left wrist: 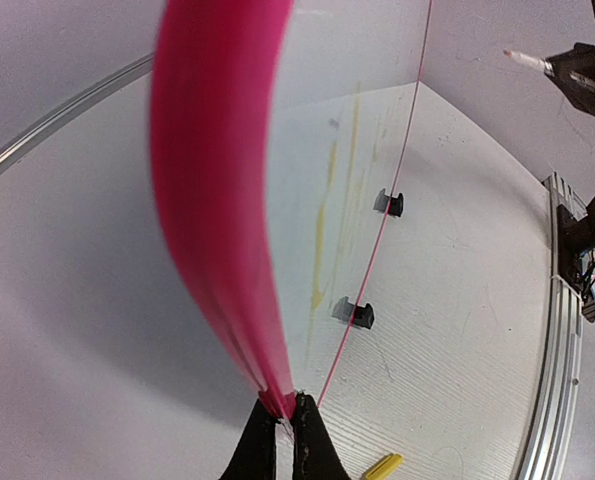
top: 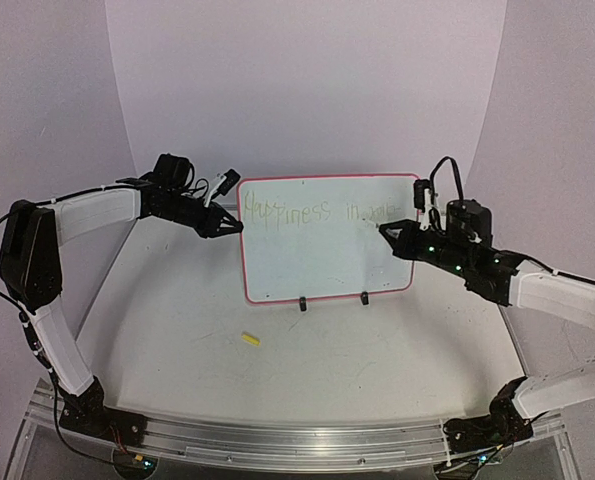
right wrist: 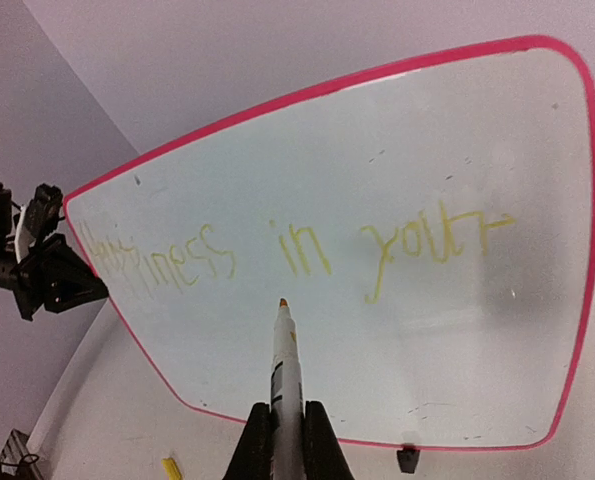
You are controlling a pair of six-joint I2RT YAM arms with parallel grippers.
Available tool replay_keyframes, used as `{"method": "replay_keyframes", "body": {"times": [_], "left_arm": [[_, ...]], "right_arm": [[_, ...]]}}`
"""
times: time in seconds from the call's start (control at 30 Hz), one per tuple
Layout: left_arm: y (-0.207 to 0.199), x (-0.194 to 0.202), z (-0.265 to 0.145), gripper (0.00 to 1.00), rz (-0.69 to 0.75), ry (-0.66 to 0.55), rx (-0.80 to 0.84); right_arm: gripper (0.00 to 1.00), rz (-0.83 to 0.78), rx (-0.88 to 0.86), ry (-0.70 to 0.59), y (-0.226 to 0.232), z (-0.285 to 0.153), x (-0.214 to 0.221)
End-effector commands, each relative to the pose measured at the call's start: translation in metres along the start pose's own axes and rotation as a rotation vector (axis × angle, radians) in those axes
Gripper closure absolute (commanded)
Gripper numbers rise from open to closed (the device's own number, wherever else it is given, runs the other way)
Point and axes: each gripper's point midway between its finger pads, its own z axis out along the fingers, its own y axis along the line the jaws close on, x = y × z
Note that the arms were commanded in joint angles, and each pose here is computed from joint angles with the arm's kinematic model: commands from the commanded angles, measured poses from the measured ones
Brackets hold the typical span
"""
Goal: Write a sentence on the whiteboard
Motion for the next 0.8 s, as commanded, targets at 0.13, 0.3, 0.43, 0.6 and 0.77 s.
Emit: {"method": "replay_keyframes", "body": {"times": [0.13,0.3,0.43,0.6,0.77], "left_arm": [[-0.017,-0.015,-0.004,1.00,0.073,-0.029,0.010],[-0.018,-0.015,-0.005,1.00,0.077,-0.030,0.007],[-0.018,-0.015,-0.005,1.00,0.077,-0.029,0.005],[-0.018,-0.015,-0.005,1.00,0.077,-0.031,0.009],[-0.018,-0.015,-0.006,1.00,0.080,-0.030,0.006]], "right_arm": [[1.00,-0.030,-0.237,0.025,0.092,0.022,0.044],[1.00,-0.053,-0.296,0.073,0.129,0.054,0.078],[1.00,-0.067,-0.322,0.094,0.150,0.077,0.097],[1.00,-0.068,-0.325,0.093,0.162,0.100,0.107],[1.00,-0.069,-0.269,0.081,0.157,0.121,0.112]]}}
